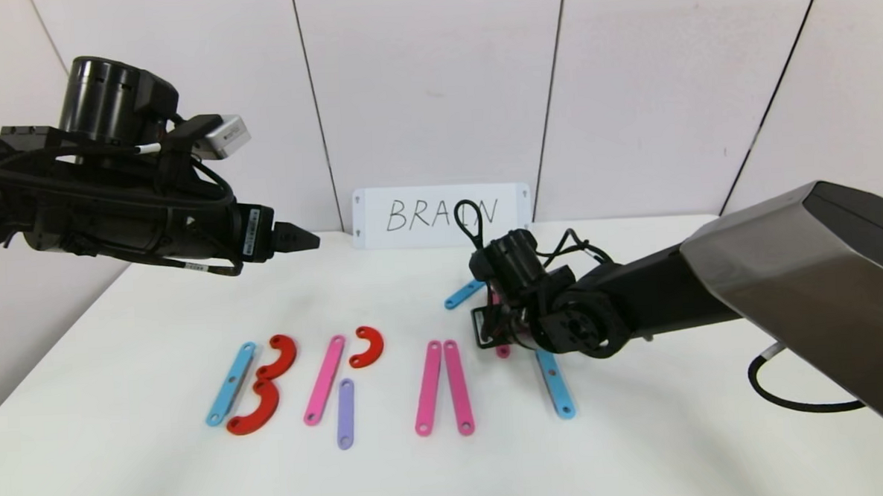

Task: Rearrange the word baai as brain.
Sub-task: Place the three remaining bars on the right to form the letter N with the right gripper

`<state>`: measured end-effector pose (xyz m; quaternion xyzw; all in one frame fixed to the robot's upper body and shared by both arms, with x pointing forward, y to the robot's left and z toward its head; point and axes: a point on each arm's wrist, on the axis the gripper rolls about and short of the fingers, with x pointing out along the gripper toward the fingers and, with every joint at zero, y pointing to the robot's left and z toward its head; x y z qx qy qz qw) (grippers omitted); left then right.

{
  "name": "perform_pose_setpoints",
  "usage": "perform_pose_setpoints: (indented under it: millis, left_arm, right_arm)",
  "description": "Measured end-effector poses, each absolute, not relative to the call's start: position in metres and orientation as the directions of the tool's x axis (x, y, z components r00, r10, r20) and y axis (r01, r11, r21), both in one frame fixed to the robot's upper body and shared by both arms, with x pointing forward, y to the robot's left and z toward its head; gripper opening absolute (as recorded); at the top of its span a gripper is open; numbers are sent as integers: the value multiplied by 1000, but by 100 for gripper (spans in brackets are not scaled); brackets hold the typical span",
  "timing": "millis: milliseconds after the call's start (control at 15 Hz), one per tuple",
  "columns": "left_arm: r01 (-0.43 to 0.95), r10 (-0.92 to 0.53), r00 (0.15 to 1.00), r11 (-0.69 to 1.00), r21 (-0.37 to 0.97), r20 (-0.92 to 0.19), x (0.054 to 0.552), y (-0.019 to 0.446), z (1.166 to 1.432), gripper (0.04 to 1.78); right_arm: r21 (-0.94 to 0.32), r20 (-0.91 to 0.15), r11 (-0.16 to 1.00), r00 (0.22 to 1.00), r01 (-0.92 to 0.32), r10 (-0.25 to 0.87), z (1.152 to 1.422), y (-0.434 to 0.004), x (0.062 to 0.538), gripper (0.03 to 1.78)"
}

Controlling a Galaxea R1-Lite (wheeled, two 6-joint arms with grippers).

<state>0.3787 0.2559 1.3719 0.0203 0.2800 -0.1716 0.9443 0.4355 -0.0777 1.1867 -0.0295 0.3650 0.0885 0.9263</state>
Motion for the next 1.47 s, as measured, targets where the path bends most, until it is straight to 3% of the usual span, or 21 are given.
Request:
perform_pose_setpoints:
  millis: [133, 600, 1067, 1467]
  left_arm:
    - [336, -314, 784, 940, -60, -536, 379, 256, 1372, 174]
    - [342, -322, 782, 938, -64, -533, 379, 256, 1372, 174]
    - [341, -320, 783, 938, -63, -534, 379, 256, 1372, 174]
    - [340, -320, 782, 938, -64, -535, 379, 256, 1372, 174]
  right_arm:
    - [10, -682, 983, 717, -185, 142, 1185, -77, 436, 27]
    - [8, -681, 983, 719, -185, 140, 1188, -78, 435, 27]
    - [33, -639, 985, 754, -168, 150, 1226, -97, 421, 27]
    - [38, -643, 999, 764, -39, 55, 1239, -140, 399, 27]
